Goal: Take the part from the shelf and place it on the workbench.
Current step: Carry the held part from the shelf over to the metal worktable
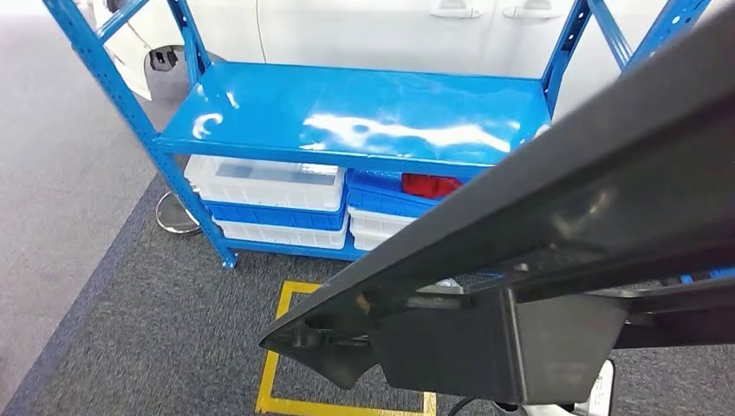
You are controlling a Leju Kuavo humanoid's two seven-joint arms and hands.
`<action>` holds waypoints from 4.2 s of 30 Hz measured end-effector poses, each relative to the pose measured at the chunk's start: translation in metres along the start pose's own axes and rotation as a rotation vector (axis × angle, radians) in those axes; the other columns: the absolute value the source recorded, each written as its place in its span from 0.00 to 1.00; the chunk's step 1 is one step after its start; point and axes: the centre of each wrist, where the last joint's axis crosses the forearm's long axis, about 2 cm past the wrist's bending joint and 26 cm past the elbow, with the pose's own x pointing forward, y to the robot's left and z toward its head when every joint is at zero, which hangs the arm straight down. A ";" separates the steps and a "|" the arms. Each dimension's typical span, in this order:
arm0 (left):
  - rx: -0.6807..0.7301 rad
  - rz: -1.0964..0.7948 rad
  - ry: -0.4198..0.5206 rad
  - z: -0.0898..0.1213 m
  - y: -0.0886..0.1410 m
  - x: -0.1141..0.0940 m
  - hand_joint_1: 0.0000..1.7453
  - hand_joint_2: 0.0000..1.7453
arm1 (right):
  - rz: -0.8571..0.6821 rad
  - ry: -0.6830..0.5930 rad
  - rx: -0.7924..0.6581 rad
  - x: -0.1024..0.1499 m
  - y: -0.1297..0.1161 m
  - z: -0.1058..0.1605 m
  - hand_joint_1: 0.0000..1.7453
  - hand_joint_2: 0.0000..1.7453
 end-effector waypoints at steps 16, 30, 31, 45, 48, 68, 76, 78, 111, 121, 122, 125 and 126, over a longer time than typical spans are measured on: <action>0.016 0.007 0.025 0.005 -0.001 -0.006 0.00 1.00 | -0.008 0.009 0.057 -0.004 0.014 -0.001 1.00 1.00; 0.049 0.023 0.040 0.011 -0.006 -0.012 0.00 1.00 | -0.048 0.014 0.097 -0.017 0.031 0.003 1.00 1.00; 0.049 0.022 0.042 0.011 -0.007 -0.013 0.00 1.00 | -0.047 0.014 0.099 -0.017 0.031 0.003 1.00 1.00; 0.041 0.006 0.047 0.013 -0.005 -0.015 0.00 1.00 | -0.046 0.039 0.107 -0.018 0.034 0.006 1.00 1.00; 0.015 -0.004 0.031 0.010 -0.004 -0.013 0.00 1.00 | -0.042 0.035 0.092 -0.016 0.031 0.006 1.00 1.00; -0.005 -0.024 0.016 0.008 -0.003 -0.010 0.00 1.00 | -0.035 0.058 0.109 -0.011 0.021 0.020 1.00 1.00; -0.040 -0.066 0.011 0.008 -0.002 -0.010 0.00 1.00 | -0.049 0.024 0.129 -0.008 0.021 0.016 1.00 1.00; -0.039 -0.067 0.005 0.007 -0.002 -0.009 0.00 1.00 | -0.066 0.043 0.139 -0.009 0.021 0.014 1.00 1.00; -0.086 -0.113 -0.037 -0.002 0.002 0.003 0.00 1.00 | -0.198 0.344 -0.087 -0.073 0.044 0.091 1.00 1.00; -0.081 -0.120 -0.028 -0.001 0.005 -0.001 0.00 1.00 | -0.260 0.306 -0.073 -0.070 0.046 0.080 1.00 1.00; -0.080 -0.121 -0.025 0.000 0.006 -0.002 0.00 1.00 | -0.259 0.299 -0.070 -0.069 0.045 0.077 1.00 1.00; -0.081 -0.125 -0.029 0.000 0.005 -0.001 0.00 1.00 | -0.250 0.279 -0.066 -0.064 0.041 0.069 1.00 1.00; -0.082 -0.125 -0.030 -0.001 0.005 -0.001 0.00 1.00 | -0.248 0.276 -0.065 -0.063 0.039 0.068 1.00 1.00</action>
